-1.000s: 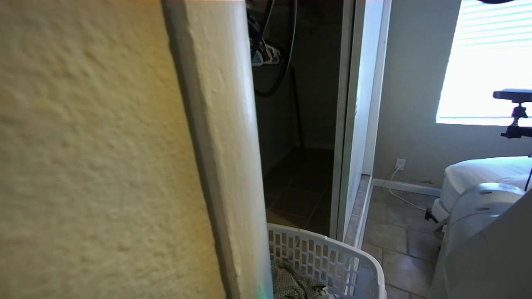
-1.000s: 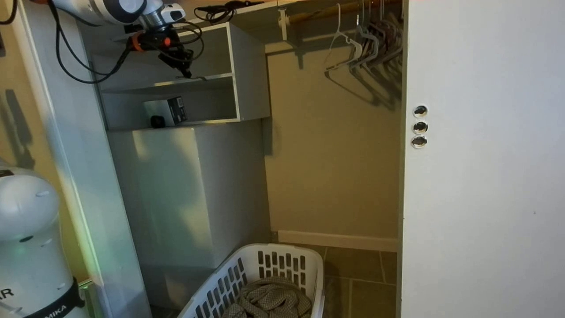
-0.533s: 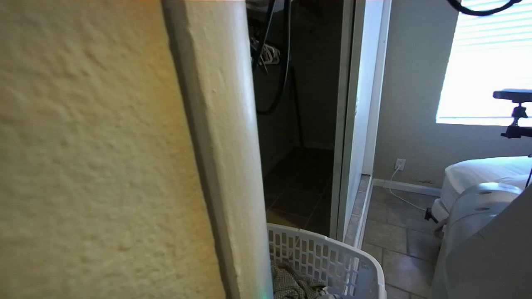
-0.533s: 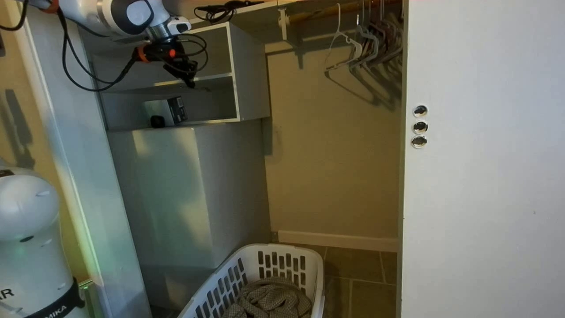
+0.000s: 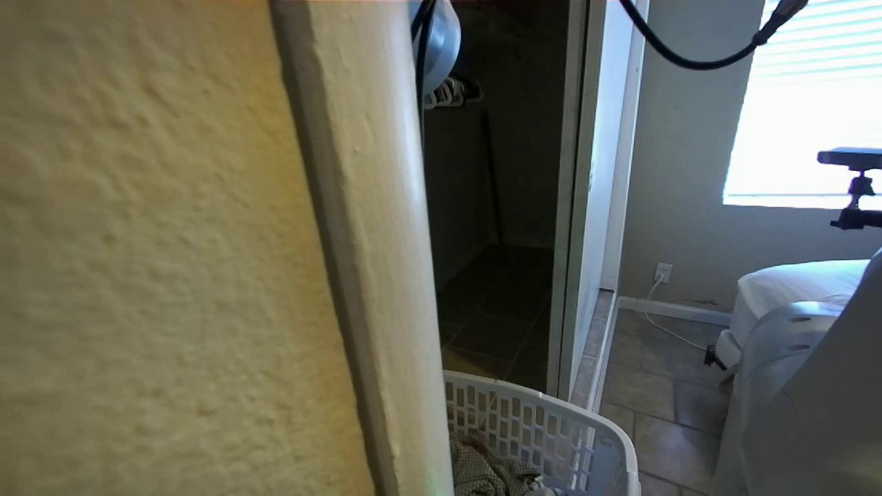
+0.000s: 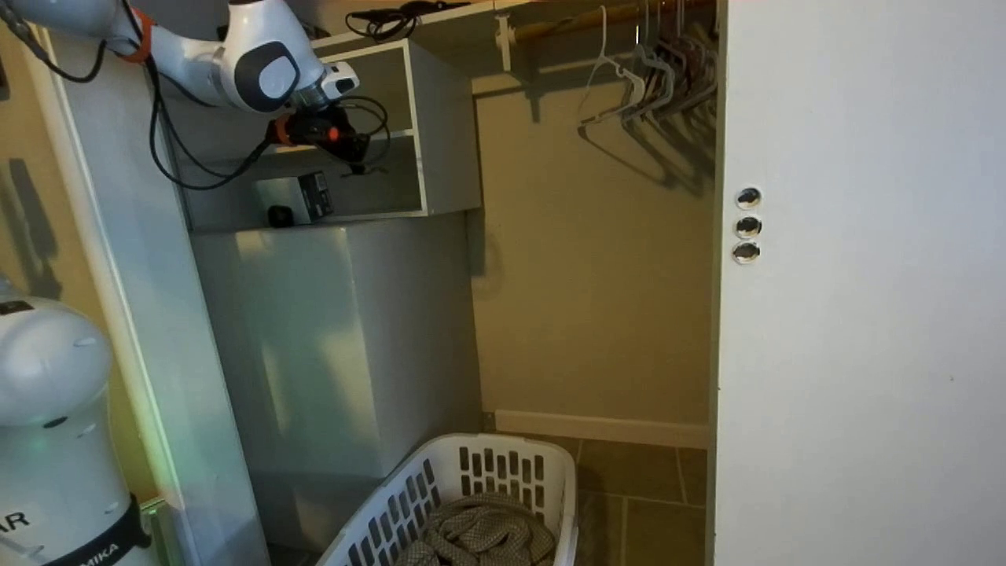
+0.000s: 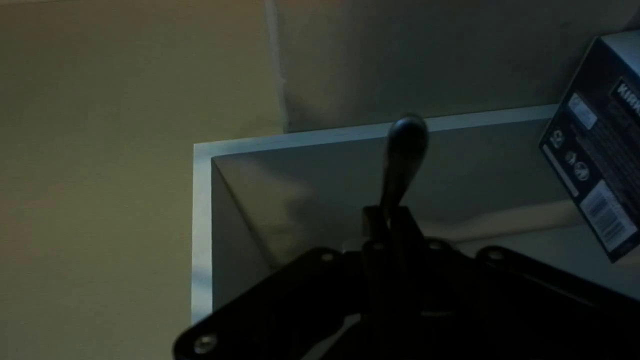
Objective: Remove the utensil from the top shelf and out it on the bottom shelf
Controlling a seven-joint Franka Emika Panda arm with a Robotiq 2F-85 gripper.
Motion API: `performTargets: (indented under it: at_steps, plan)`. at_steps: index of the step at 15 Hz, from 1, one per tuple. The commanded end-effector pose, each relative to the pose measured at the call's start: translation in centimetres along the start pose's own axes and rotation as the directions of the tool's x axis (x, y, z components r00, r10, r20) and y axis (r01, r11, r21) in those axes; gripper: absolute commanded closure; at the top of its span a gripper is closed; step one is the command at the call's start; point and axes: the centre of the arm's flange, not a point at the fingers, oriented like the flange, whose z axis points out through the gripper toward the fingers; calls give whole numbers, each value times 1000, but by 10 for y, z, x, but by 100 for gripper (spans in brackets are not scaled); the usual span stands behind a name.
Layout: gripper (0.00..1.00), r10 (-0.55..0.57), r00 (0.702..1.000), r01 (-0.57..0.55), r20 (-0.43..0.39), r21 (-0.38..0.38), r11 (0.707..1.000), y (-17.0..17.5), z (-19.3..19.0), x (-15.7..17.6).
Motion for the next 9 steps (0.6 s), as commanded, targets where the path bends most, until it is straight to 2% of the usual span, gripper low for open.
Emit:
performTargets:
  at_steps: [1, 9]
  plan:
    - [98, -6, 999, 8, -52, 34, 999, 4, 28, 1]
    - [98, -12, 998, 15, -56, 49, 999, 10, 66, 8]
